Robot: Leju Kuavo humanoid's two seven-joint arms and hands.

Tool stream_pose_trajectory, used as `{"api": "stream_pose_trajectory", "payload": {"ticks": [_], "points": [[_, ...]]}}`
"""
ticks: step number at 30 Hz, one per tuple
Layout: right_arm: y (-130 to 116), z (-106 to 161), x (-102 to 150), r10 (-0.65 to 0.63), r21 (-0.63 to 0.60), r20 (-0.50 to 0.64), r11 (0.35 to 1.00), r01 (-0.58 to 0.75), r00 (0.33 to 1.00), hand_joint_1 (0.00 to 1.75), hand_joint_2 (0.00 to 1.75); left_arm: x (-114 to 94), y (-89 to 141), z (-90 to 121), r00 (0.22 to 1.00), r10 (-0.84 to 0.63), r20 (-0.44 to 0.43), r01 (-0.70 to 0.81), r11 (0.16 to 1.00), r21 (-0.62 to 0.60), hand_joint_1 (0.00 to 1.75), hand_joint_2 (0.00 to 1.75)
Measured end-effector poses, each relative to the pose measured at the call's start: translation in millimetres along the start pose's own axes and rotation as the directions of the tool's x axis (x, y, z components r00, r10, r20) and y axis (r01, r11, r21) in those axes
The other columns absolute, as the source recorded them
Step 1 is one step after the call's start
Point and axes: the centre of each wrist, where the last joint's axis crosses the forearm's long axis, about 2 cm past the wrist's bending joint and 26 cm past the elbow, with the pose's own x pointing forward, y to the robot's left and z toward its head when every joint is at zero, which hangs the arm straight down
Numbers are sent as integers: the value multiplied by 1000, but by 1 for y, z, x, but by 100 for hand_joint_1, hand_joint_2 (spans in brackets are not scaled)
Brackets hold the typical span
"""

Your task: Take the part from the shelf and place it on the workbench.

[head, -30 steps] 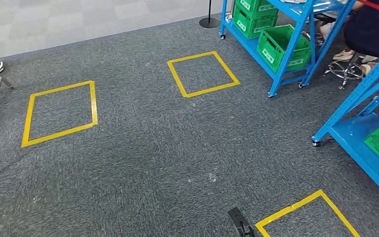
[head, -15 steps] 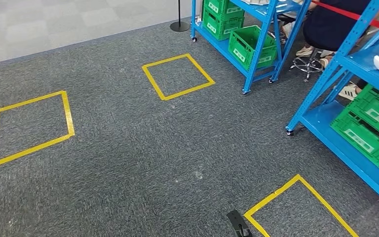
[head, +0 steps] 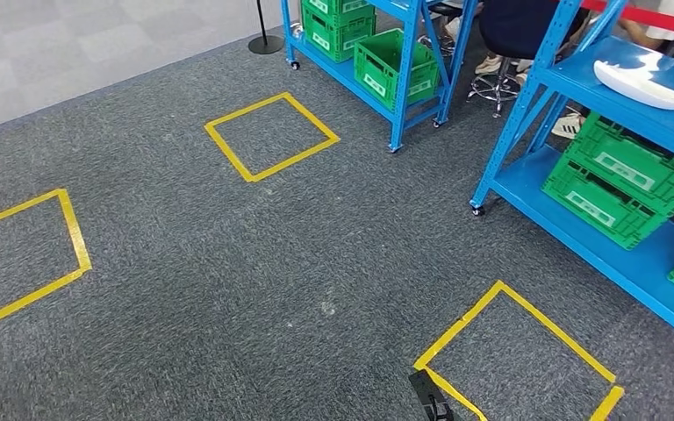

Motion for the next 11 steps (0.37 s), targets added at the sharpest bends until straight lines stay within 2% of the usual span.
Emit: {"api": "stream_pose_trajectory", "payload": {"ticks": [11], "points": [[1, 0, -3, -5, 3, -6, 1000, 5, 1000, 0, 0, -1, 0, 0, 1000, -4, -2, 4, 1000, 1, 0, 0]]}}
